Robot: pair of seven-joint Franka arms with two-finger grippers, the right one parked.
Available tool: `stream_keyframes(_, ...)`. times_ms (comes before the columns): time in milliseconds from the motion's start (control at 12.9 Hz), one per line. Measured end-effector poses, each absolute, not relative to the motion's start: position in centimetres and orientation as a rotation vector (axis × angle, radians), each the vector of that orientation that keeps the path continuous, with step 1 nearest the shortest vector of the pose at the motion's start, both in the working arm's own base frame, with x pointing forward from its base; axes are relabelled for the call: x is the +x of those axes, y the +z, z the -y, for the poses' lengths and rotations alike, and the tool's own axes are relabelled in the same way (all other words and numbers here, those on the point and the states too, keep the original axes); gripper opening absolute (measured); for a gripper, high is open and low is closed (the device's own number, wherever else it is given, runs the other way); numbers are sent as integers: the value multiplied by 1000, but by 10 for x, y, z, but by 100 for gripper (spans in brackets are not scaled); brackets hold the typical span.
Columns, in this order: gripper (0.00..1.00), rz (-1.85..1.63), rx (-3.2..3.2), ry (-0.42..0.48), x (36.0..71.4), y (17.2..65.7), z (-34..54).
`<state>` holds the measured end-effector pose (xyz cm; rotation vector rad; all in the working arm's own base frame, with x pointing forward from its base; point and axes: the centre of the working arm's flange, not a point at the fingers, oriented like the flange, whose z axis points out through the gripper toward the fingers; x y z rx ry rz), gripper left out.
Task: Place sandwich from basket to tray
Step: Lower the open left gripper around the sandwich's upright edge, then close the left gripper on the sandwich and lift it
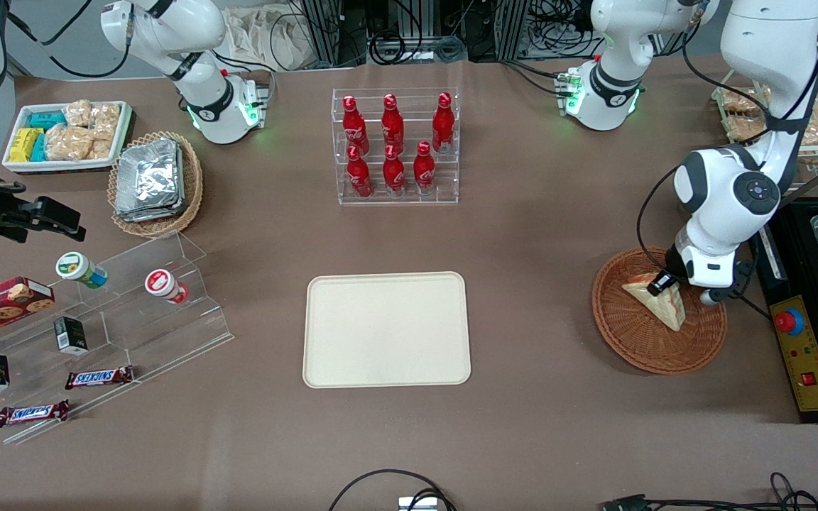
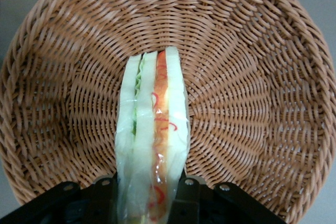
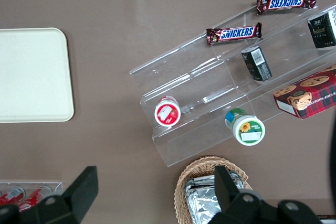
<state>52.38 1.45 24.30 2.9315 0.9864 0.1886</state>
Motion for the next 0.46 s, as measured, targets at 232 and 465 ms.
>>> stream_keyframes(232,20,-817,2980,232,530,260,-2)
stream_keyframes(465,18,-524,3088,255,529,300,7)
